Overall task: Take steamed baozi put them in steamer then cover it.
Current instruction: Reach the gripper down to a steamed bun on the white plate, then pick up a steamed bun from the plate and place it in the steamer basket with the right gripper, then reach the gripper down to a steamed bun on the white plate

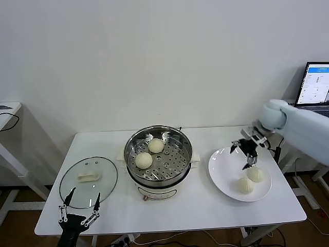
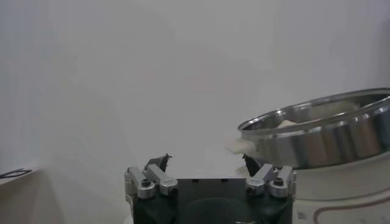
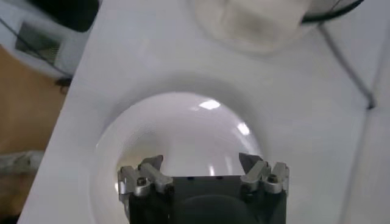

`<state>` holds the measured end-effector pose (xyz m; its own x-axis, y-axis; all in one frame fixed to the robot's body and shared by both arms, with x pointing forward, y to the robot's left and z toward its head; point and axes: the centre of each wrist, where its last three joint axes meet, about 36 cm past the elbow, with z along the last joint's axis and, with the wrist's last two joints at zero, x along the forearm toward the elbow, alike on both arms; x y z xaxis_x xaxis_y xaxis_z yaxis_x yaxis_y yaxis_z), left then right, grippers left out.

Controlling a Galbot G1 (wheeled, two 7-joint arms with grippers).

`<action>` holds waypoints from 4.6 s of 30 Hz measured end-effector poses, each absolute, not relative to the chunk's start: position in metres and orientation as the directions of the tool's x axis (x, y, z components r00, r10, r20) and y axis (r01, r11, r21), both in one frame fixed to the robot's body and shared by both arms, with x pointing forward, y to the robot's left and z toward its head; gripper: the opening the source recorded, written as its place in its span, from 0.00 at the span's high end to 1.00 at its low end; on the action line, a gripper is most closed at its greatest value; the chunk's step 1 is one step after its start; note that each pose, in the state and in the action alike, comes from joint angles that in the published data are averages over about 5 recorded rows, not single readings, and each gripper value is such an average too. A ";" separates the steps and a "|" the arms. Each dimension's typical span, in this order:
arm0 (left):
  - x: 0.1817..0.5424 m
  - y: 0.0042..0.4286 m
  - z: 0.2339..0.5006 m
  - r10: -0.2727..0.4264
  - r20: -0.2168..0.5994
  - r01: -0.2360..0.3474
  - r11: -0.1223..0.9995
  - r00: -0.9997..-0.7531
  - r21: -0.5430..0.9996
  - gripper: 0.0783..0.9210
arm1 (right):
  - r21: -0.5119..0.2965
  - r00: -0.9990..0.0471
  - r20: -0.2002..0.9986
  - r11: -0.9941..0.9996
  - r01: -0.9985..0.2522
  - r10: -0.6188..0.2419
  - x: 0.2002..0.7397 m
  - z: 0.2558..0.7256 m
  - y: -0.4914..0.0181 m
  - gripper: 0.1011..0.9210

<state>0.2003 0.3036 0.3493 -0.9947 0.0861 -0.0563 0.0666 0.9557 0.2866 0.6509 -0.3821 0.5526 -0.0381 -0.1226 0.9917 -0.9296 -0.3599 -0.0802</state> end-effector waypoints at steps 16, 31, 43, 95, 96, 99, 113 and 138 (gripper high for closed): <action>0.197 0.305 0.345 0.078 -0.043 0.062 0.956 -0.996 0.287 0.12 | -0.002 0.022 0.998 -0.345 -0.938 -0.066 0.628 0.490 -0.403 0.12; 0.198 0.306 0.344 0.072 -0.045 0.056 0.955 -0.996 0.290 0.12 | 0.001 0.020 0.999 -0.341 -0.940 -0.050 0.619 0.464 -0.403 0.25; 0.199 0.306 0.347 0.075 -0.050 0.057 0.955 -0.996 0.291 0.12 | -0.055 -0.028 0.997 -0.378 -0.924 -0.077 0.627 0.488 -0.394 0.34; 0.197 0.309 0.351 0.073 -0.062 0.051 0.952 -0.995 0.300 0.12 | -0.075 -0.047 0.995 -0.964 0.257 -0.089 0.605 0.628 -0.032 0.26; 0.197 0.309 0.351 0.072 -0.063 0.050 0.953 -0.995 0.300 0.12 | -0.071 -0.046 0.995 -0.962 0.264 -0.086 0.604 0.625 -0.030 0.26; 0.197 0.309 0.350 0.072 -0.064 0.049 0.953 -0.995 0.299 0.12 | -0.061 -0.043 0.996 -0.957 0.283 -0.076 0.603 0.619 -0.026 0.26; 0.196 0.312 0.348 0.061 -0.065 0.039 0.953 -0.996 0.301 0.12 | -0.047 -0.045 0.997 -0.950 0.308 -0.063 0.598 0.608 -0.017 0.12; 0.199 0.307 0.348 0.070 -0.066 0.048 0.954 -0.995 0.295 0.12 | -0.320 -0.177 0.946 -0.705 -0.633 -0.271 0.679 0.717 -0.224 0.12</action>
<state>0.1992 0.3073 0.3482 -0.9953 0.0704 -0.0664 0.0478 0.9542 0.2952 0.6794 -0.2243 0.7169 -0.1767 -0.2710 0.9462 -0.6326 -0.7053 -0.3201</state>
